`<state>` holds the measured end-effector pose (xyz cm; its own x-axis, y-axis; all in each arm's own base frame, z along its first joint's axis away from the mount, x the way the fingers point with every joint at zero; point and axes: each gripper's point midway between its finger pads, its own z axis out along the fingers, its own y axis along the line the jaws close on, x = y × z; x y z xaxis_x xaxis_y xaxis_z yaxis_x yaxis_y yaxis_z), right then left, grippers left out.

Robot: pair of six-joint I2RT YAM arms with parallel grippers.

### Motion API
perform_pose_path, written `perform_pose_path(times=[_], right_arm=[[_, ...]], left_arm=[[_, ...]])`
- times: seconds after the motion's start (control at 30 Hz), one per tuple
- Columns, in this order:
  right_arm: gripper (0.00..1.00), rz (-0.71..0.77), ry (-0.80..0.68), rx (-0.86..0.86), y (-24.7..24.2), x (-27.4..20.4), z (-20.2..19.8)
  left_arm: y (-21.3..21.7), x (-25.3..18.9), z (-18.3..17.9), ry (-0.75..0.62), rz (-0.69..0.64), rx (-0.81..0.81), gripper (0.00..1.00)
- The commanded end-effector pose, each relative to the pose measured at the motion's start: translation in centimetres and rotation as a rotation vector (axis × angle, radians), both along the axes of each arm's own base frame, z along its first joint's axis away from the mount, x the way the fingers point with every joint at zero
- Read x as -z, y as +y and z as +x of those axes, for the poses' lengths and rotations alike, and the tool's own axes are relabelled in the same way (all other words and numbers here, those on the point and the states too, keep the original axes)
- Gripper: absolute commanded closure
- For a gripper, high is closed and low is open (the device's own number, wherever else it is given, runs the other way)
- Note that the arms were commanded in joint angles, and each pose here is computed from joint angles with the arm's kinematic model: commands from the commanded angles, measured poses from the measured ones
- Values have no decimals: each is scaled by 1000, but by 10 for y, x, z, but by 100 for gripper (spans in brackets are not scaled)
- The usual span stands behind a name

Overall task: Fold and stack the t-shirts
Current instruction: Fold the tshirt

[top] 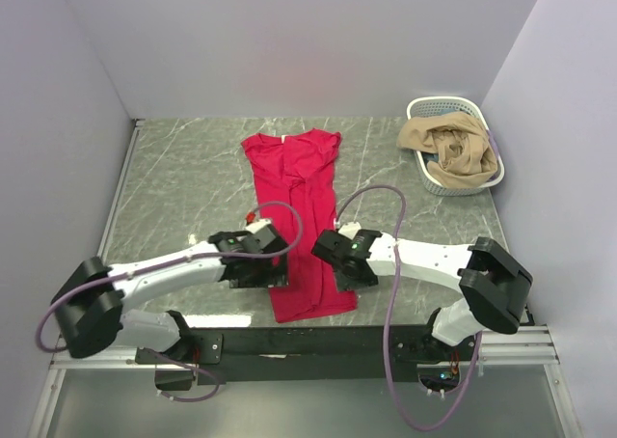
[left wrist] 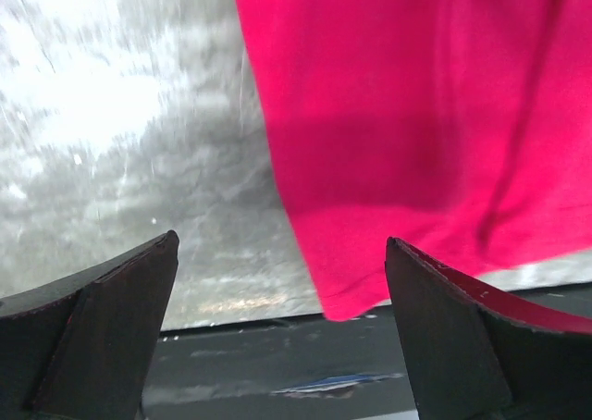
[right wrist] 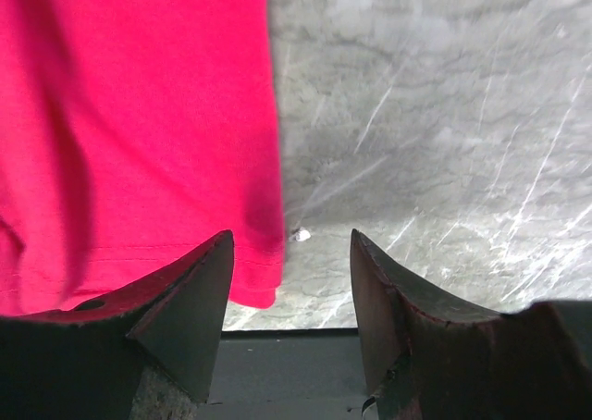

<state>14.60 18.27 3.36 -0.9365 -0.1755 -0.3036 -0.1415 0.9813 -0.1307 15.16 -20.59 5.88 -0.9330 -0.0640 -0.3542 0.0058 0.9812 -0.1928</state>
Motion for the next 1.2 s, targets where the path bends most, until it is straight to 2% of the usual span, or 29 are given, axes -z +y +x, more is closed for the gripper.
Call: perform_pose_path(times=[0.0,0.2,0.47,0.7,1.0,1.17], right_arm=[[39,-25,-69,5,0,-18,15],[38,-6,-90,10,4,-21,20],[38,86,-65,-14,22,-17,17],[38,110,-37,-27,31,-5,14],[38,96,-3,-8,27,15,7],[38,36,9,14,15,27,4]], left_arm=[[4,-1,-11,10,128,-10,1],[-1,7,-23,32,159,12,0],[-11,13,-21,18,162,9,1],[-16,26,-20,27,174,-11,1],[-13,45,-21,45,236,-24,0],[-8,50,-24,54,268,-28,0]])
